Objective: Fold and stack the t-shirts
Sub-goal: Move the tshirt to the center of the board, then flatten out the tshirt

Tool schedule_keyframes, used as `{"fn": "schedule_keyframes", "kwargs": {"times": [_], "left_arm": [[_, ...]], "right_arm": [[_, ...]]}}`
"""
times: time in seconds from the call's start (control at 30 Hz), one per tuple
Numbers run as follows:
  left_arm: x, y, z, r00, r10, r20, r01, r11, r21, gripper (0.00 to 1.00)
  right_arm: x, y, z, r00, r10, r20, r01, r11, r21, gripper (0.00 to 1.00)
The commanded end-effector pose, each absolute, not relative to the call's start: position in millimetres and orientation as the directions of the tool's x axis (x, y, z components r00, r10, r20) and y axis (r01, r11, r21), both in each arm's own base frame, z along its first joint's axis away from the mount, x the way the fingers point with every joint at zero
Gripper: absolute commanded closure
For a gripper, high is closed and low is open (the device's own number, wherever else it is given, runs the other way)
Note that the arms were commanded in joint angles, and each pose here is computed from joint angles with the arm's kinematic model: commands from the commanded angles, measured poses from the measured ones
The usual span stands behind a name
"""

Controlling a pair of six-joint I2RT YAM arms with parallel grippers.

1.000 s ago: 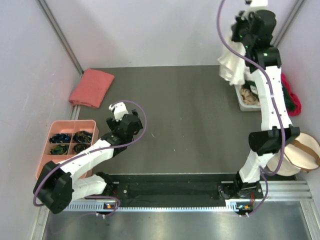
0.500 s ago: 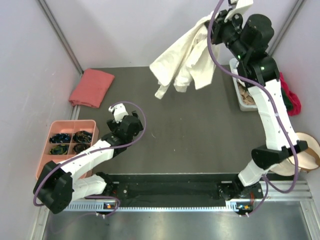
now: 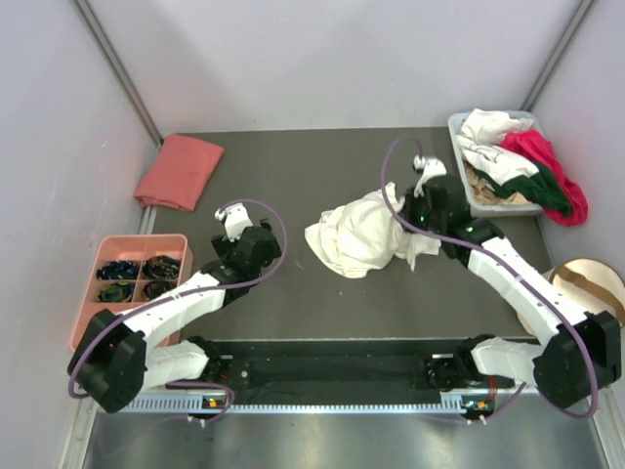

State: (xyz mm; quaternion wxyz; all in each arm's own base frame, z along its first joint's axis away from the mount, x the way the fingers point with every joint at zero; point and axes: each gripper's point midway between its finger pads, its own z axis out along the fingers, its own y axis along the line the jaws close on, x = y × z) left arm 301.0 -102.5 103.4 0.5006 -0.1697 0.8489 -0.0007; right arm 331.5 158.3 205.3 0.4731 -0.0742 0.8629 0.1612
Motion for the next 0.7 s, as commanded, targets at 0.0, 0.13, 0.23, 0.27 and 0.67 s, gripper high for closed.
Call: {"fn": "schedule_keyframes", "kwargs": {"times": [0.0,0.13,0.23,0.27,0.67], "left_arm": [[312.9,-129.9,114.4,-0.438,-0.315,-0.842,-0.192,0.948,-0.255,0.01],[320.8,-164.2,120.1,-0.466,-0.305,-0.831,-0.042,0.945,-0.323,0.01],[327.3,-181.0,114.6,-0.497,-0.297,-0.816,0.0,0.94,-0.342,0.01],[330.8,-185.2,114.2,-0.497,-0.295,-0.816,0.011,0.938,-0.345,0.01],[368.8,-239.9,68.8,-0.572,-0.249,-0.782,0.109,0.921,-0.373,0.01]], "right_arm": [[317.0,144.6,220.5,-0.469,0.132,-0.874,-0.209,0.944,0.255,1.0],[307.7,128.9,212.7,-0.475,0.145,-0.868,-0.145,0.96,0.239,1.0],[302.3,126.1,207.5,-0.489,0.139,-0.861,-0.138,0.963,0.233,1.0],[300.4,125.9,207.1,-0.489,0.141,-0.861,-0.14,0.962,0.236,1.0],[286.1,118.2,195.3,-0.514,0.139,-0.846,-0.123,0.965,0.233,1.0]]}}
